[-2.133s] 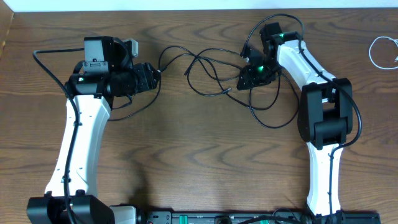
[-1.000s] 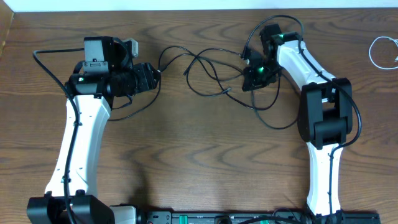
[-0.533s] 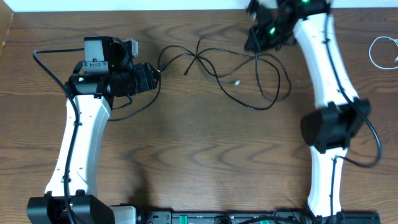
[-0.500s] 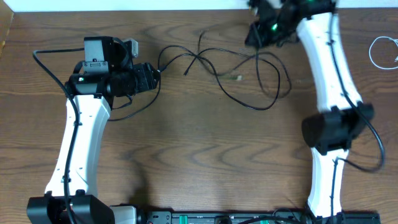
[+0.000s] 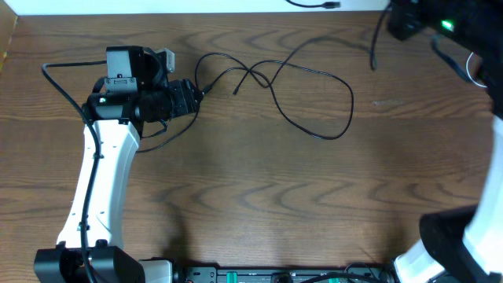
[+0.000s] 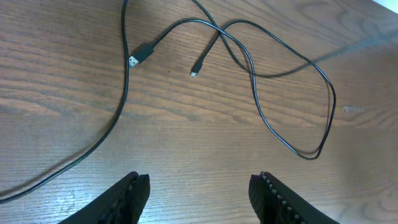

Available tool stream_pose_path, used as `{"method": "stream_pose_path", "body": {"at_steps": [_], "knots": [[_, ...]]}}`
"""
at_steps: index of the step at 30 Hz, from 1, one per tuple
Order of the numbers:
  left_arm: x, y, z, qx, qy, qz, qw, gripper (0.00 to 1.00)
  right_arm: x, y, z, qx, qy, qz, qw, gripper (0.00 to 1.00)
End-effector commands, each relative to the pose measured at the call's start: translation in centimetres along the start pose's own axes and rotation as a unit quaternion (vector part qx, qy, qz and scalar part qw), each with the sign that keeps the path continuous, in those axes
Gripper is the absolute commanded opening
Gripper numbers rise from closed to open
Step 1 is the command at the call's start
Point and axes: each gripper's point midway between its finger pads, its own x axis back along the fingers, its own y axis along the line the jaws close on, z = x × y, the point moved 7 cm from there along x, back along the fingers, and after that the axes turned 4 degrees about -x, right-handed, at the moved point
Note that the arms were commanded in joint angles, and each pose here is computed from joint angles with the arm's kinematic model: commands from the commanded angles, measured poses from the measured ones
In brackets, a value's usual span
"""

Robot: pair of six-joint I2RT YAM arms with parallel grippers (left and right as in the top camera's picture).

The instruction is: Untangle cables

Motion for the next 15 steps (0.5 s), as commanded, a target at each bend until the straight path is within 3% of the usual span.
{"method": "stream_pose_path", "body": {"at_steps": [1, 6, 15], "knots": [[0.0, 0.0, -0.3, -0.006, -0.001, -0.003, 1.000, 0.64, 2.9, -1.2, -1.0, -0.025, -0.032, 0.053, 0.998, 0.01], [-0.3, -1.0, -0.2, -0.022, -0.001, 0.011, 1.000, 0.71, 5.1, -1.5, -1.1, -0.039, -0.043, 0.062, 0.996, 0.01], [-3.6, -6.9, 0.7, -0.150, 0.012, 0.064, 0.987, 0.72, 3.2, -2.5, 0.5, -0.058, 0.005, 0.063, 0.996, 0.01]]}}
